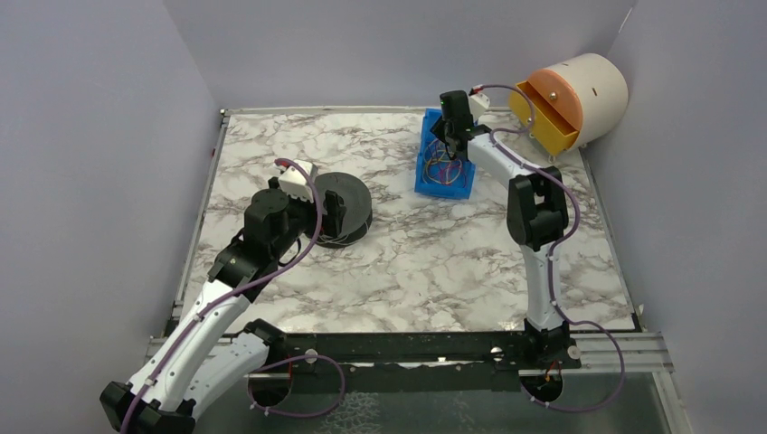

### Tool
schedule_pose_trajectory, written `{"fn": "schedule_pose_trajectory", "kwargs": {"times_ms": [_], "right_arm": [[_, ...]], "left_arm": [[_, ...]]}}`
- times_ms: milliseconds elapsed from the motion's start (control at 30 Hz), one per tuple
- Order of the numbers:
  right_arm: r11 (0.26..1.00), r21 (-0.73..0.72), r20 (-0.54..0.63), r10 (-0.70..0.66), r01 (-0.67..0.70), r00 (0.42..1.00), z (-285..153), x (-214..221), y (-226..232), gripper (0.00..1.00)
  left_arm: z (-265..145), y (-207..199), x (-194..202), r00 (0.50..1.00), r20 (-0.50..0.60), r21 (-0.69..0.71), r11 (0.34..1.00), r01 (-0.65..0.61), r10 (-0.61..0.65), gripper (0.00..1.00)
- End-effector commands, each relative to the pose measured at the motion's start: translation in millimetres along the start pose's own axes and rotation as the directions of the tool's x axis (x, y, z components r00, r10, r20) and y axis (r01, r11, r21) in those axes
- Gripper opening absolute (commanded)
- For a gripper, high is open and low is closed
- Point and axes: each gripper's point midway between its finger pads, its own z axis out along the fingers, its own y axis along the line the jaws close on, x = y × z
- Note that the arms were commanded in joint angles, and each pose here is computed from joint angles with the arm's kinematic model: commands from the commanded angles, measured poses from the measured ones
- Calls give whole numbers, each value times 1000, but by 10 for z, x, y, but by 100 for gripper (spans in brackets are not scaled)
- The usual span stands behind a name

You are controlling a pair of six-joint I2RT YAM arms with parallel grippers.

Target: Wrap the cables

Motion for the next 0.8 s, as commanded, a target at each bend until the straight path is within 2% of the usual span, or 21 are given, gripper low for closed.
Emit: {"fn": "schedule_pose_trajectory", "kwargs": {"times_ms": [0, 333, 700, 767], "right_arm": [[999, 25, 1, 49, -49, 999, 122, 38, -43, 42], [995, 48, -5, 82, -82, 997, 203, 114, -133, 39], [992, 41, -24, 118, -117, 993, 322, 162, -153, 31], [992, 41, -28, 122, -121, 992, 323, 169, -156, 26]], "left_arm": [[-9, -77, -71, 1000, 17, 36, 999, 0, -1, 99], [-9, -75, -72, 1000, 18, 35, 999, -2, 1, 99], [6, -59, -56, 1000, 11, 26, 1000, -5, 4, 99], [7, -54, -52, 1000, 9, 24, 1000, -5, 4, 99]]}}
